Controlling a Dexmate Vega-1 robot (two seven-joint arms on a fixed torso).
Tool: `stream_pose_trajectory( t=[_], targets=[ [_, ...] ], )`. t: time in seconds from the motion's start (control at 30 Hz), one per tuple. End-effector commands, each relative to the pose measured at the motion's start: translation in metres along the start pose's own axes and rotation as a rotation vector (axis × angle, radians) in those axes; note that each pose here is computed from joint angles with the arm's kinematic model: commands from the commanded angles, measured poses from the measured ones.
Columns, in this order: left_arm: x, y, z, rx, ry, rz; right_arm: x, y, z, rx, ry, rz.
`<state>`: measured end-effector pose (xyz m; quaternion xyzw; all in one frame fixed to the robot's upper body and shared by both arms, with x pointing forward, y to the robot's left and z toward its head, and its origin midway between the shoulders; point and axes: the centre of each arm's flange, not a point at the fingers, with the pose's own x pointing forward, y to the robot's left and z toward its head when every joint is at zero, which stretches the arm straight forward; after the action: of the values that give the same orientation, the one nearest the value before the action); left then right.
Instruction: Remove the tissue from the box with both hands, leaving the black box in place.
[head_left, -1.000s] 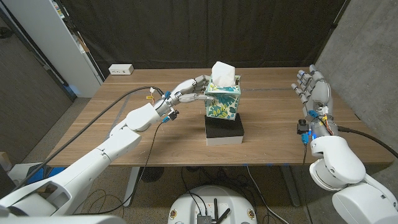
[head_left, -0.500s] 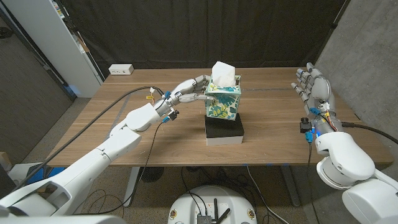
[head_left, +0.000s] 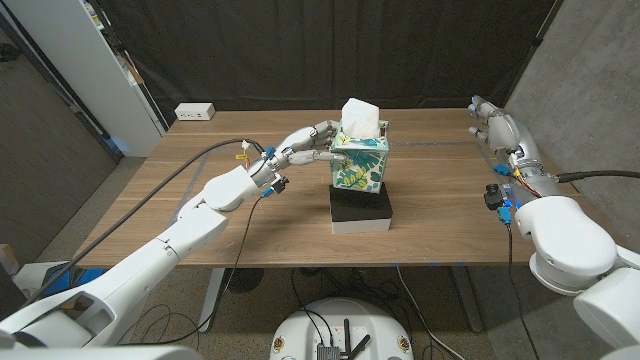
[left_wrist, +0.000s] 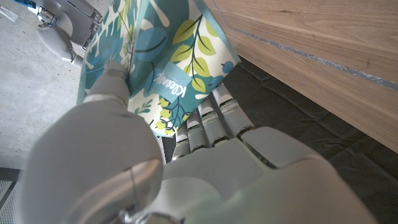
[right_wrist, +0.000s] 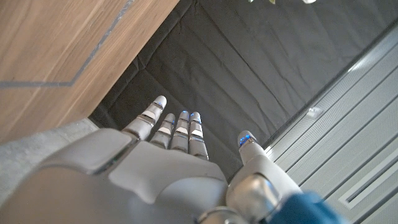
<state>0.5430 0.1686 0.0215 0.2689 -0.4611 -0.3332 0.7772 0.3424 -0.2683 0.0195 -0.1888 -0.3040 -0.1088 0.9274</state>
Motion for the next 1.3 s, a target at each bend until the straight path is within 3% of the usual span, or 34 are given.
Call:
stream_pose_trajectory(
  t=[0.03,0.2,0.83,1.3],
  targets=[
    [0.003,-0.001,0.0,0.0,-0.004,-0.006,-0.006,0.005,0.018,-0.267,-0.07,-0.065],
    [0.004,0.0,-0.001,-0.001,-0.003,-0.01,-0.011,0.012,0.022,-0.359,-0.103,-0.115],
    [0.009,0.001,-0.004,-0.007,-0.004,-0.014,-0.016,0.036,0.034,-0.637,-0.197,-0.199],
    [0.018,0.006,-0.013,-0.026,-0.007,-0.023,0.001,0.047,0.033,-0.718,-0.164,-0.202]
  ],
)
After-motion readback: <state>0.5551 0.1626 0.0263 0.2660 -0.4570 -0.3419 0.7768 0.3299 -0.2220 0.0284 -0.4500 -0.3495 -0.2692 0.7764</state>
